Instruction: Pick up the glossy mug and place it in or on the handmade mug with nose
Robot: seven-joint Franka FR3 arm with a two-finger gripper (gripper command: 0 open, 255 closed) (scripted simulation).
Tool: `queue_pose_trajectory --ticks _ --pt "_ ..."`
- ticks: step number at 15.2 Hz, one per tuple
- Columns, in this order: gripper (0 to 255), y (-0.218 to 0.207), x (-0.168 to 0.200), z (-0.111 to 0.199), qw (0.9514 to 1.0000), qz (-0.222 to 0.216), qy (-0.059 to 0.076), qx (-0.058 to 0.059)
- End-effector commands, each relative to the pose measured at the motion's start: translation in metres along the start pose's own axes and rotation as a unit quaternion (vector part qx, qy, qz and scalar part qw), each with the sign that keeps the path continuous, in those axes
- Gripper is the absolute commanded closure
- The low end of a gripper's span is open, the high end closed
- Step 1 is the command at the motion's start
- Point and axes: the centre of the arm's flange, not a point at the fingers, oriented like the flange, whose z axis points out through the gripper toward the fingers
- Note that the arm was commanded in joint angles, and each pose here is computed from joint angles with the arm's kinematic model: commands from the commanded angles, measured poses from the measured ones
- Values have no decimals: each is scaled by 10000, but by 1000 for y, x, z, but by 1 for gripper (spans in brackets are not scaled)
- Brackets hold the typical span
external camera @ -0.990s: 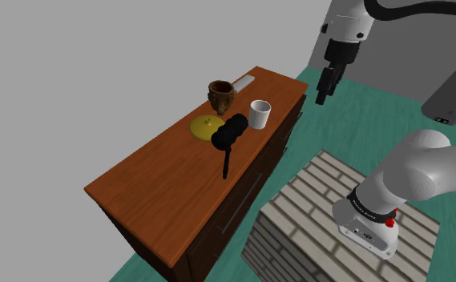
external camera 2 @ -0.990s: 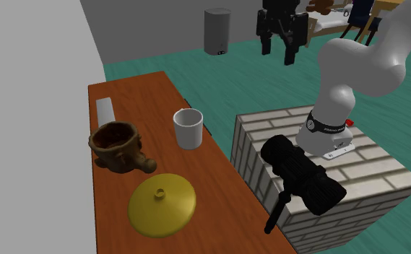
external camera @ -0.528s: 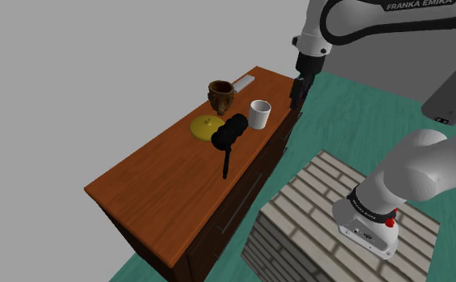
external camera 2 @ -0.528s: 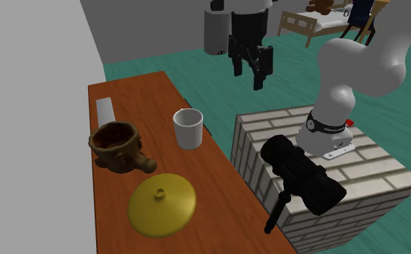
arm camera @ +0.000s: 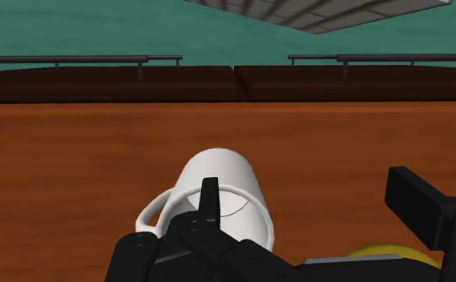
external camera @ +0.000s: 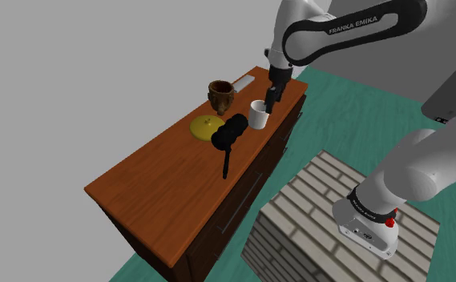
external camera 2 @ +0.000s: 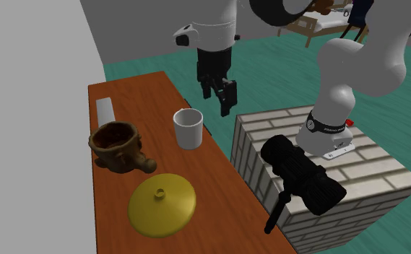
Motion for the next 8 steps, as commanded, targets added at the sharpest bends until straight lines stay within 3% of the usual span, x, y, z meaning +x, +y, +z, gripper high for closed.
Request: queue_pose_trajectory --ticks 1,5,8 --pt "0 2 21 13 9999 -117 44 -83" --pt "0 3 63 39 9991 -335 114 -243" --pt "0 4 63 55 9991 -335 114 -243"
